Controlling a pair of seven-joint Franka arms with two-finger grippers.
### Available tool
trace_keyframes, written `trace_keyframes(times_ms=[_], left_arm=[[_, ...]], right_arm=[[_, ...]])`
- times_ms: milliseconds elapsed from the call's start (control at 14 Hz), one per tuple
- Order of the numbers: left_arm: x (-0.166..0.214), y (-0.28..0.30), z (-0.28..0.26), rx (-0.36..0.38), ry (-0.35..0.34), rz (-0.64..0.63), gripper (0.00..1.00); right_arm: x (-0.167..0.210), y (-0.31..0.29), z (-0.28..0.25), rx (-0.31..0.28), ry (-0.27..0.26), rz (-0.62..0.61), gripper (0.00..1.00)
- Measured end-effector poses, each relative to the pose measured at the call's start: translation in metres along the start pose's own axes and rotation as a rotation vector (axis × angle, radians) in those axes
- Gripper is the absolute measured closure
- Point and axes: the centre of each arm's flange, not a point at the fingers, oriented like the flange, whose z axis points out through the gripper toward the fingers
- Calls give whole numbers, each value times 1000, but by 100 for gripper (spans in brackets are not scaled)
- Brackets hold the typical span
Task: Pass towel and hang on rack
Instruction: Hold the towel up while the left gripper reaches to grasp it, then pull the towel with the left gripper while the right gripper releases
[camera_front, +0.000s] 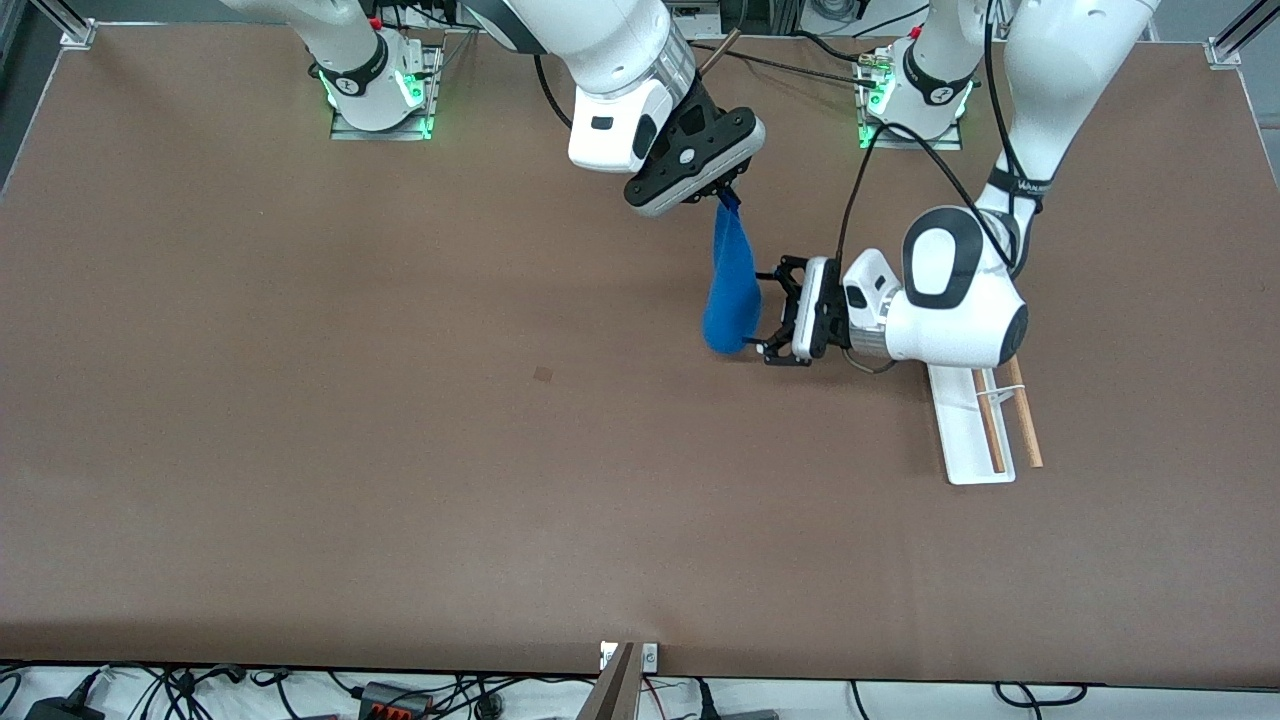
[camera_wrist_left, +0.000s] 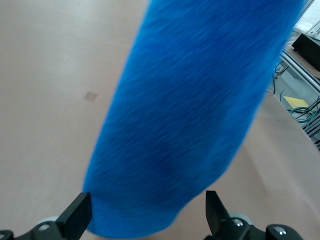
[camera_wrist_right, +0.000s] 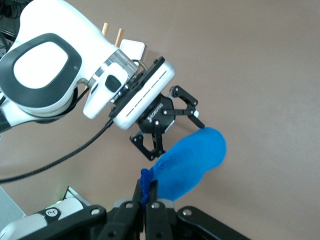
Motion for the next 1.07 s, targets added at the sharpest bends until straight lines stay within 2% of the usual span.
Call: trace_keyframes(times_ms=[143,357,786,1071], left_arm=[[10,2,3,25,2,12,4],[29,2,21,98,31,20,38],[38,0,35,175,36,14,96],[37,-4,31,233,23,10,97]], right_arm=[[0,0,0,0,0,0,98],[0,0,0,0,0,0,98],[0,0,0,0,0,0,98],[0,0,0,0,0,0,98]])
